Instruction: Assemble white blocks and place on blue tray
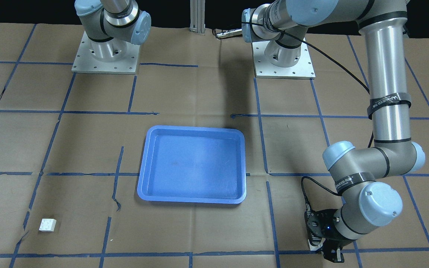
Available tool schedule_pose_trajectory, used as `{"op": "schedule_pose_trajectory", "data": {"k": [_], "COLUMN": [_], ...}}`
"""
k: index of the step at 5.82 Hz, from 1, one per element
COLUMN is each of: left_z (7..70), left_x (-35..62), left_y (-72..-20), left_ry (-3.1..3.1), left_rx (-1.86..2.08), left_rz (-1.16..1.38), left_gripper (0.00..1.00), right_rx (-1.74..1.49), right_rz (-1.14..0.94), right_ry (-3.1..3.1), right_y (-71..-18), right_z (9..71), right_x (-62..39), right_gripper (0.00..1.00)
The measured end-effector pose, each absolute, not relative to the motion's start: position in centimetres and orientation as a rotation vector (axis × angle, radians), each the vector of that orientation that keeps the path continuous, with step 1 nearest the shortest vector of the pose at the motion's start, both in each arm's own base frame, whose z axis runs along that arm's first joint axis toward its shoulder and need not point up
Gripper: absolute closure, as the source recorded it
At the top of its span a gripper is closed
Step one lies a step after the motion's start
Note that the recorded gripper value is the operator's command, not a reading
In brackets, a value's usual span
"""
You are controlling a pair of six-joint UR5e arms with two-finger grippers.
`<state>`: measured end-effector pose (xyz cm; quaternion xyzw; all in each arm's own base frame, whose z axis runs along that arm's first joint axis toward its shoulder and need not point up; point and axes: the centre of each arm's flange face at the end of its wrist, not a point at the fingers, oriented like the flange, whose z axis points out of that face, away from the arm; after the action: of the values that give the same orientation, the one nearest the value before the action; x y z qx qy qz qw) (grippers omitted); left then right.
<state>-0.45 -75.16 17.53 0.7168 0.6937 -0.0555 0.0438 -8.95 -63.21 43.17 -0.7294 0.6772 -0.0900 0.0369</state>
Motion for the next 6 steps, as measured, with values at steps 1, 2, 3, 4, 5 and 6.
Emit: {"op": "schedule_pose_trajectory", "data": {"k": [1,2,3,4,5,6], "left_z": [18.8,20.8,23.1,25.2,26.8,27.8], "left_x": [-0.5,-0.9,-2.1,-4.9,-9.3,-13.6], "left_y": [-75.2,-74.7,-73.9,-73.0,-71.4,-69.3], "left_ry": [2.118,2.125,2.123,2.109,2.110,2.139], "left_rx": [2.188,2.197,2.218,2.237,2.239,2.229], "left_rz": [-0.176,-0.172,-0.164,-0.165,-0.165,-0.154], "left_gripper": [1.00,1.00,1.00,1.00,1.00,1.00], "right_rx": [-2.223,-2.186,-2.143,-2.097,-2.046,-2.007], "right_rz": [-0.315,-0.367,-0.390,-0.413,-0.430,-0.442], "right_ry": [2.028,1.981,1.961,1.948,1.947,1.956], "right_y": [-64.4,-65.7,-67.2,-68.8,-70.0,-70.8], "right_z": [40.7,37.6,34.6,31.6,28.9,26.5], "right_x": [-10.1,-11.4,-12.4,-13.2,-13.8,-14.1], "right_gripper": [0.00,0.00,0.00,0.00,0.00,0.00]}}
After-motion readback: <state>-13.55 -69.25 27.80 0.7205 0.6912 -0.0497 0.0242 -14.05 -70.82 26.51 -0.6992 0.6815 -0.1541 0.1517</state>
